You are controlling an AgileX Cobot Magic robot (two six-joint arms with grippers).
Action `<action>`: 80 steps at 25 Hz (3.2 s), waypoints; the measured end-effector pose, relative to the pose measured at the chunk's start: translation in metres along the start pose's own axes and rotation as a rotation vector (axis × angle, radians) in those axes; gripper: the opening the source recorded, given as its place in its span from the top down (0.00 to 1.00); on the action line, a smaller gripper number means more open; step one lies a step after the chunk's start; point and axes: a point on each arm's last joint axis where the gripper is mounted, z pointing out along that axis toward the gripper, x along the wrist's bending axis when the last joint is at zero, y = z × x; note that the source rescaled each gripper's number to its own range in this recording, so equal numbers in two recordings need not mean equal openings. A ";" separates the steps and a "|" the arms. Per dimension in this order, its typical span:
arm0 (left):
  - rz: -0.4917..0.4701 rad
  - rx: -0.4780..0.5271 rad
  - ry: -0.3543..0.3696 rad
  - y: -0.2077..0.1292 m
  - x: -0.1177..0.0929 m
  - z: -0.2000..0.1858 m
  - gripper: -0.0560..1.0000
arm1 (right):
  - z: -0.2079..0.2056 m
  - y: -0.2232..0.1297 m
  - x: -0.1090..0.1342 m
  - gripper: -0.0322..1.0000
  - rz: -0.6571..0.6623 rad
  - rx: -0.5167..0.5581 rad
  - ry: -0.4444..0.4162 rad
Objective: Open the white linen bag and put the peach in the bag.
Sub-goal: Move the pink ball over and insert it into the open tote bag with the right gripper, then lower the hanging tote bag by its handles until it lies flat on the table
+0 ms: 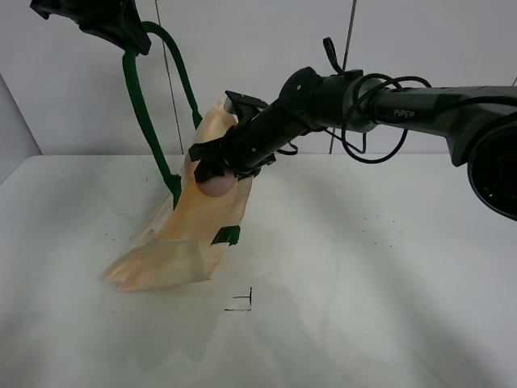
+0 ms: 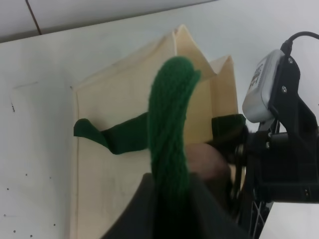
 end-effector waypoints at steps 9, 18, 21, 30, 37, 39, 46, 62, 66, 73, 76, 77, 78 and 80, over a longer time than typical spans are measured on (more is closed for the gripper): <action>0.000 0.000 0.000 0.000 0.000 0.000 0.95 | -0.020 0.013 0.001 0.00 -0.058 0.098 -0.072; 0.001 0.000 0.003 0.000 0.000 0.000 0.95 | -0.066 0.030 -0.033 0.00 -0.029 0.231 -0.400; 0.001 0.000 0.003 0.000 0.000 0.000 0.95 | -0.078 0.033 -0.055 0.00 0.017 0.228 -0.434; 0.001 0.000 0.003 0.000 0.000 0.000 0.95 | -0.153 0.035 -0.169 0.00 0.206 0.192 -0.639; 0.001 0.000 0.003 0.000 0.000 0.000 0.95 | -0.184 0.026 -0.204 0.00 0.298 0.210 -0.687; 0.001 0.000 0.003 0.000 0.000 0.000 0.95 | -0.182 0.025 -0.204 0.00 0.285 0.217 -0.683; 0.001 0.000 0.003 0.000 0.000 0.000 0.95 | -0.190 0.028 -0.192 0.00 0.270 0.203 -0.677; 0.001 0.000 0.003 0.000 0.000 0.000 0.95 | -0.290 -0.151 -0.067 0.00 0.332 0.359 -0.646; 0.001 0.000 0.003 0.000 0.000 0.000 0.95 | -0.307 -0.216 -0.039 0.00 0.313 0.308 -0.653; 0.001 0.000 0.003 0.000 0.000 0.000 0.95 | -0.334 -0.292 -0.001 0.00 0.171 -0.072 -0.692; 0.001 0.000 0.003 0.000 0.000 0.000 0.95 | -0.345 -0.313 0.013 0.00 0.102 -0.251 -0.703; 0.001 0.000 0.003 0.000 0.000 0.000 0.95 | -0.349 -0.319 0.018 0.00 0.080 -0.308 -0.705; 0.001 0.000 0.003 0.000 0.000 0.000 0.95 | -0.352 -0.323 0.021 0.00 0.063 -0.350 -0.708; 0.001 0.000 0.003 0.000 0.000 0.000 0.95 | -0.358 -0.333 0.028 0.00 0.030 -0.432 -0.711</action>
